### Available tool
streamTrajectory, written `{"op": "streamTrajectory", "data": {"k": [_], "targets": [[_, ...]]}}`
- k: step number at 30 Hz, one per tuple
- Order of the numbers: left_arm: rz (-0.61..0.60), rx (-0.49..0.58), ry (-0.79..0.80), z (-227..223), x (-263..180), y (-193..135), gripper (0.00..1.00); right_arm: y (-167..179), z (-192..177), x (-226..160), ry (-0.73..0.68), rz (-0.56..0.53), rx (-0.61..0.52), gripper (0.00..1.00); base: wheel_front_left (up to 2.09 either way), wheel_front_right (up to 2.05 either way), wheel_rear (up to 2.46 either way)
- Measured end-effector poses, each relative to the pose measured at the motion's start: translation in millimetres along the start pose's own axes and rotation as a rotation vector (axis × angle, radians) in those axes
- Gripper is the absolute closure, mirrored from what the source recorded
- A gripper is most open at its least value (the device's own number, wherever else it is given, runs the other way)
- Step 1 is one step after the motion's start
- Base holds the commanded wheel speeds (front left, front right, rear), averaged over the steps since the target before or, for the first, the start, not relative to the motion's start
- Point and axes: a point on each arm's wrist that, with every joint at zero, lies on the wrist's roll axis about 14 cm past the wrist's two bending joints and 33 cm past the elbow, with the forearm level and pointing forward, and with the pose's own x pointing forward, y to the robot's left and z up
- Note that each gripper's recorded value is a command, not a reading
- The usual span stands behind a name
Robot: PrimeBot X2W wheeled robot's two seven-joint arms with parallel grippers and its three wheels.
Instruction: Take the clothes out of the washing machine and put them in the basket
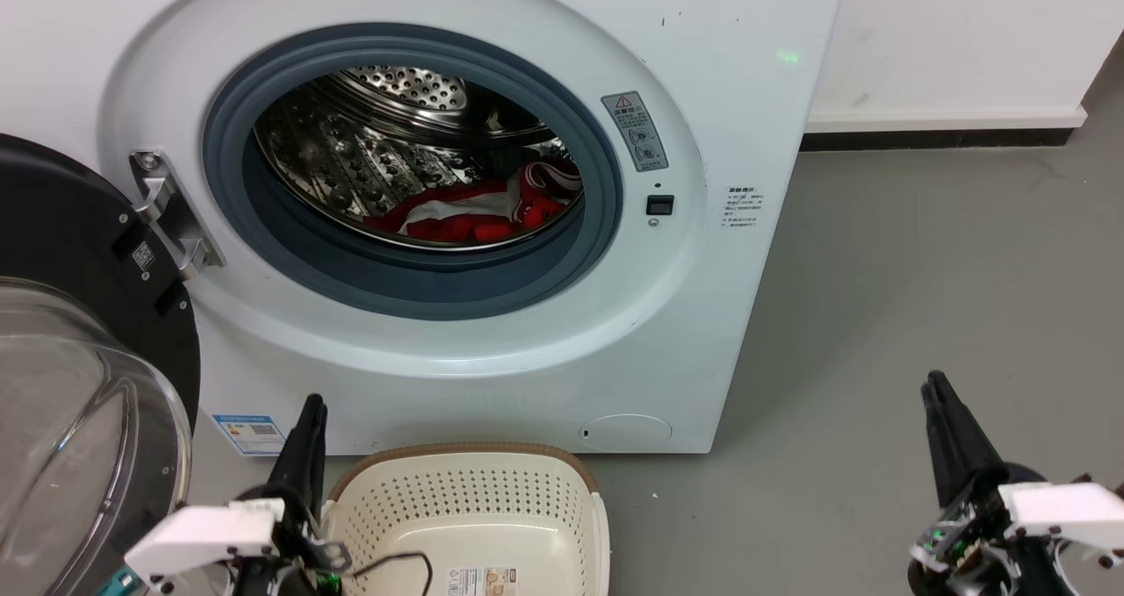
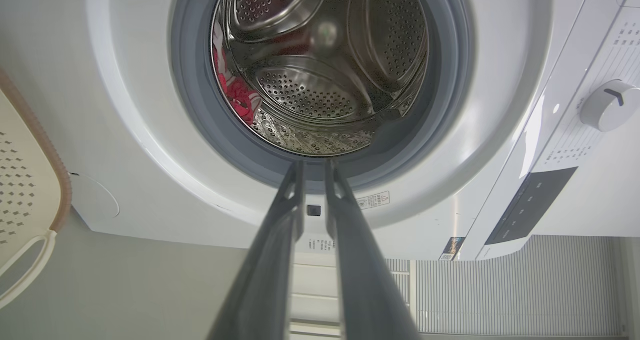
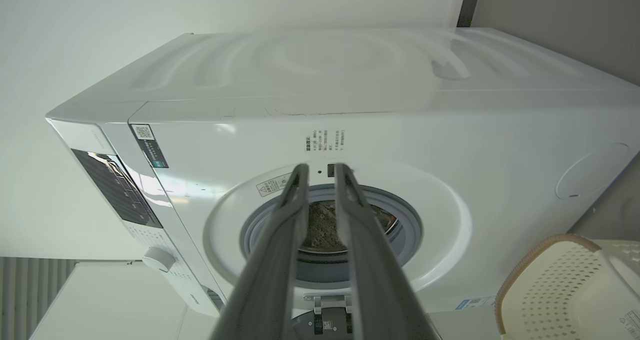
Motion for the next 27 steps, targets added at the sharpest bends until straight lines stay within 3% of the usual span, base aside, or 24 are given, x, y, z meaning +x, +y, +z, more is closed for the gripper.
{"op": "streamTrajectory", "data": {"k": [4, 11, 27], "targets": [[0.062, -0.006, -0.005, 0, -10, 21, 0.00, -21, 1, -10, -0.008, -0.061, 0.005, 0.00, 0.00, 0.00, 0.00], [0.044, 0.057, -0.038, 6, -10, 14, 0.00, -20, 5, -11, -0.037, -0.061, -0.055, 0.00, 0.00, 0.00, 0.00], [0.027, 0.383, -0.065, 5, -8, -7, 0.00, 3, 6, -13, -0.056, 0.000, -0.419, 0.00, 0.00, 0.00, 0.00]]}}
